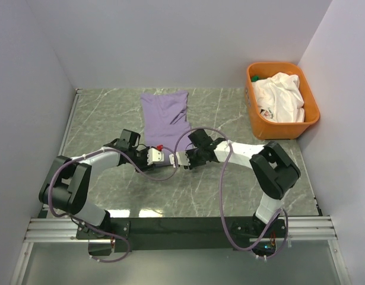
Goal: Fold and stack the t-shirts
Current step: Fold the tshirt
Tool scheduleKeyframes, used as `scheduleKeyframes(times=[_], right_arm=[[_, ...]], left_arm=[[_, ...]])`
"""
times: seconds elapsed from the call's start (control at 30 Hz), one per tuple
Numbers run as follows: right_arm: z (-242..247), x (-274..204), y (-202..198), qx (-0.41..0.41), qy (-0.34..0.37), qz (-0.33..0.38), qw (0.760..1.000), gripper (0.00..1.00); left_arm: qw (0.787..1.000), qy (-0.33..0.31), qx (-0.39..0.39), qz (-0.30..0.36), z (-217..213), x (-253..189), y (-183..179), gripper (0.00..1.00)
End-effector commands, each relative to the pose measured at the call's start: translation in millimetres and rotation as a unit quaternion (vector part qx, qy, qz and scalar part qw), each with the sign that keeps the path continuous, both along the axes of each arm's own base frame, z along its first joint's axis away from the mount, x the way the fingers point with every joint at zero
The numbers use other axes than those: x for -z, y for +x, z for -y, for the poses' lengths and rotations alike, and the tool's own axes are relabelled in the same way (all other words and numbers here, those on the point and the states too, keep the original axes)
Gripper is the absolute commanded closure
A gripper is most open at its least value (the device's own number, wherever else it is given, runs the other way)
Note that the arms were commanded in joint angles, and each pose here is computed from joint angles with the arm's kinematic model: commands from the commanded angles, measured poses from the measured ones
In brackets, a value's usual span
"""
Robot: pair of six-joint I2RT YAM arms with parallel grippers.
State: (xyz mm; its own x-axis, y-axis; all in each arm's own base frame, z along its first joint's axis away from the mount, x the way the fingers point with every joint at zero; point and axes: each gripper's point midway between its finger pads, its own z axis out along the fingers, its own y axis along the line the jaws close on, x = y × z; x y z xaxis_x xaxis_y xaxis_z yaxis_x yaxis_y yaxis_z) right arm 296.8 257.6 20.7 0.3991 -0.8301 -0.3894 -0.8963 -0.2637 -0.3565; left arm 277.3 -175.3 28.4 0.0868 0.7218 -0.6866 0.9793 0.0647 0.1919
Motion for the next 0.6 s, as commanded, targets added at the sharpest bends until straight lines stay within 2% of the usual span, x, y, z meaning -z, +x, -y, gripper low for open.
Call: scheduleKeyframes(times=[0.0,0.07,0.1,0.13,0.17,0.2,0.3,0.33,0.57], right_arm=[[-6,1,7,-0.002,-0.007,0.009,1.000,0.71],[-6,2,8,0.000,-0.008,0.013,1.000,0.80],[-5,2,9,0.003,-0.009,0.014,1.000,0.92],[-3,3,8,0.005,-0.010,0.012,1.000,0.98],[-4,-1,9,0.007,-0.005,0.018,1.000,1.00],[-2,-1,9,0.011,-0.006,0.019,1.000,1.00],[2,-8,3,0.017,-0.003,0.017,1.000,1.00],[4,-9,-1,0.018,-0.001,0.013,1.000,1.00],[11,-49,-28,0.033,0.037,0.013,0.999,1.00]], left_arm=[[1.000,-0.001,-0.001,0.011,8,-7,9,0.53],[1.000,0.009,-0.004,0.008,9,-3,7,0.57],[1.000,0.011,-0.005,0.008,10,-2,7,0.64],[1.000,0.013,-0.003,0.006,11,0,5,0.68],[1.000,0.012,-0.003,0.005,11,0,5,0.73],[1.000,0.013,-0.004,0.008,11,-1,6,0.82],[1.000,0.014,-0.004,0.017,8,-4,5,0.97],[1.000,0.013,-0.002,0.011,6,-4,1,0.99],[0.999,-0.032,0.021,-0.001,14,-43,-30,0.99]])
